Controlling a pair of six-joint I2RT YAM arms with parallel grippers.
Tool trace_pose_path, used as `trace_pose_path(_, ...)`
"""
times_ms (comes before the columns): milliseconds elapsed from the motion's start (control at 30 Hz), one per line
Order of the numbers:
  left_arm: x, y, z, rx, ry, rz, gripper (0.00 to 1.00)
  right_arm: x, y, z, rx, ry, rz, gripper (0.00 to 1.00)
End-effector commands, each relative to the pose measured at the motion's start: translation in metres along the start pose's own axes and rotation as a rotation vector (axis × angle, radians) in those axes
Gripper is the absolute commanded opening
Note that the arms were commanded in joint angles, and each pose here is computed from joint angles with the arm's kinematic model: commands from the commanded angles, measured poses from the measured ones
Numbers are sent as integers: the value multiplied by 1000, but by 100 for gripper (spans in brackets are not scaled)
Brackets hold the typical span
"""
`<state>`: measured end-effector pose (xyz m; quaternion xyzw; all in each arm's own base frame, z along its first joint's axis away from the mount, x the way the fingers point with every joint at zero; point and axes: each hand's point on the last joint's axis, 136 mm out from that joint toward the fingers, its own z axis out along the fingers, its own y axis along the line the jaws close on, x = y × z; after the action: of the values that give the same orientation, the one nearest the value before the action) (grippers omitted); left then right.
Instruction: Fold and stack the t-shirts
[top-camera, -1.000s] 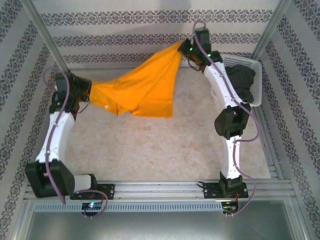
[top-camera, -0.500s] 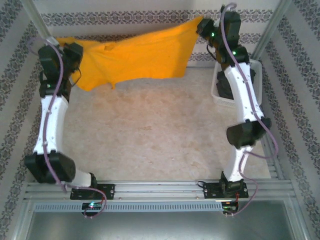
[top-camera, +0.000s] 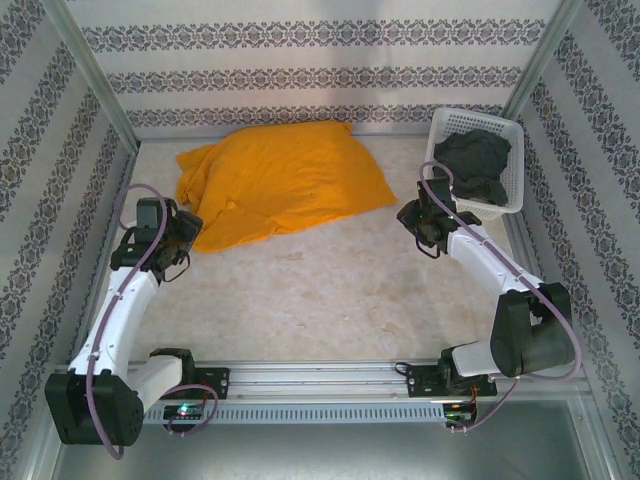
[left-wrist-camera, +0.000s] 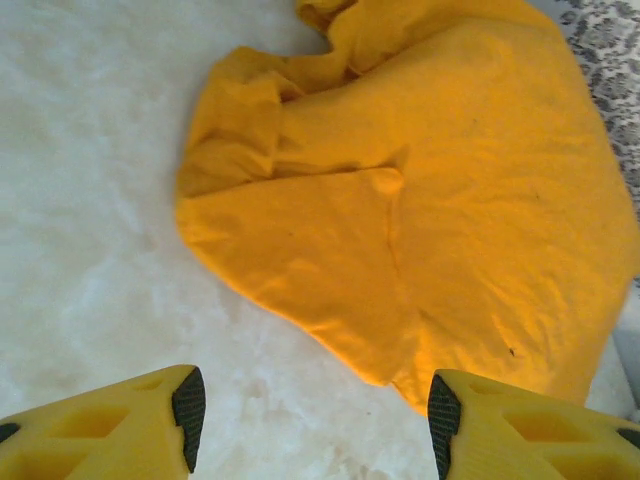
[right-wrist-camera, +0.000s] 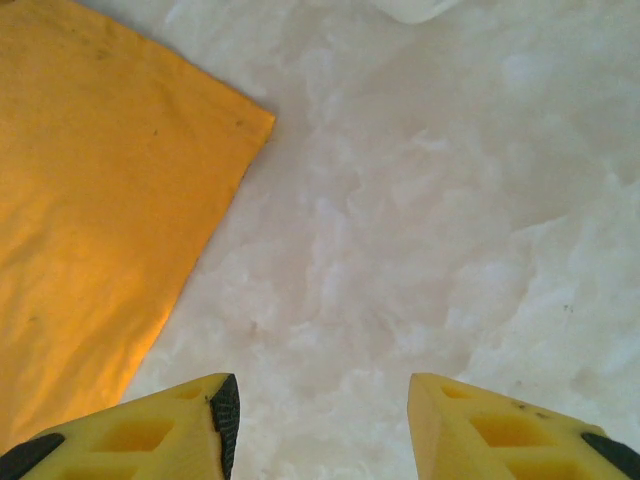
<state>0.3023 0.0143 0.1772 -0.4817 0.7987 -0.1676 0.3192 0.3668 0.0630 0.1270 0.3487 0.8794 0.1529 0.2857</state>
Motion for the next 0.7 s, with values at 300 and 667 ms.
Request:
trace_pose_path(300, -23, 38, 60, -177, 120, -223, 57, 0, 44, 42, -85, 113, 40, 48)
trace_pose_path(667, -5, 36, 128, -213, 302, -347, 53, -5, 58, 94, -59, 217, 93, 47)
